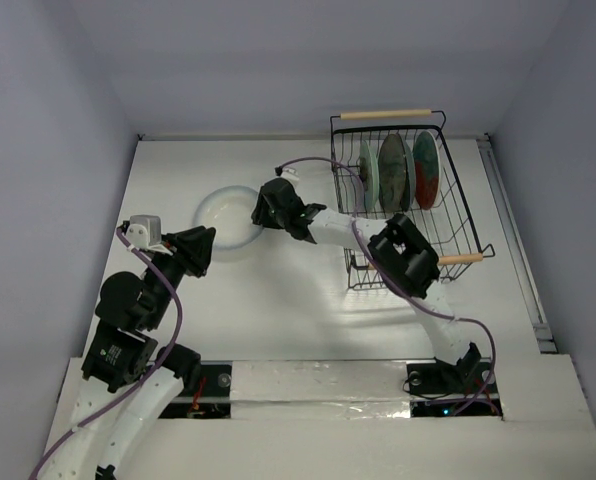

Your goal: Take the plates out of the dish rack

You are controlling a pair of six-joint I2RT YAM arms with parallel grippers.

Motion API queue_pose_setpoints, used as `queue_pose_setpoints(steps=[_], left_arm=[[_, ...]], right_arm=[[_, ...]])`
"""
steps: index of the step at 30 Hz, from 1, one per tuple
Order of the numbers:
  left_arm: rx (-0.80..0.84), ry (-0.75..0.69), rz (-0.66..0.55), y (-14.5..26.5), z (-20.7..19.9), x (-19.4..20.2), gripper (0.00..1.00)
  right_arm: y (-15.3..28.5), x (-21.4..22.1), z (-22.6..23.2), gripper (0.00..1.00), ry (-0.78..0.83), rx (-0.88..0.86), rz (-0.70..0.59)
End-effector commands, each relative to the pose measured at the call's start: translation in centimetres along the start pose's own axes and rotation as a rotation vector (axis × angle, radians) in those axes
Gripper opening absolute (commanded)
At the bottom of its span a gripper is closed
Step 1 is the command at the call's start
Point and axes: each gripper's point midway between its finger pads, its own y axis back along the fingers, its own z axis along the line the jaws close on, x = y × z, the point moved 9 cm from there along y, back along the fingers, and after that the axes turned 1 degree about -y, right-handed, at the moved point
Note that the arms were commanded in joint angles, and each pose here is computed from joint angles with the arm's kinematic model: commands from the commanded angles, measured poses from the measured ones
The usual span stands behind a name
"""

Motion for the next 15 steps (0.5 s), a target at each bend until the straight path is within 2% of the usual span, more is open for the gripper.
queue_pose_setpoints(steps=[1,6,15], left_arm=[[0.024,0.005,-0.045,-0.3,-0.4,-1.0,0.24],[0.026,0.005,-0.045,-0.3,-0.4,-0.9,0.24],[0.03,0.006,-0.046,-0.2,-0.5,-1.0,0.26]], right_arm=[[2.3,-3.6,3.3,0.49,-0.022,-0.112,-0.129],[2.2,-3.5,3.9,0.5,-0.024,-0.148,-0.099],[1.3,-3.3,5.4,0.66,-0.07,-0.204,-0.081]])
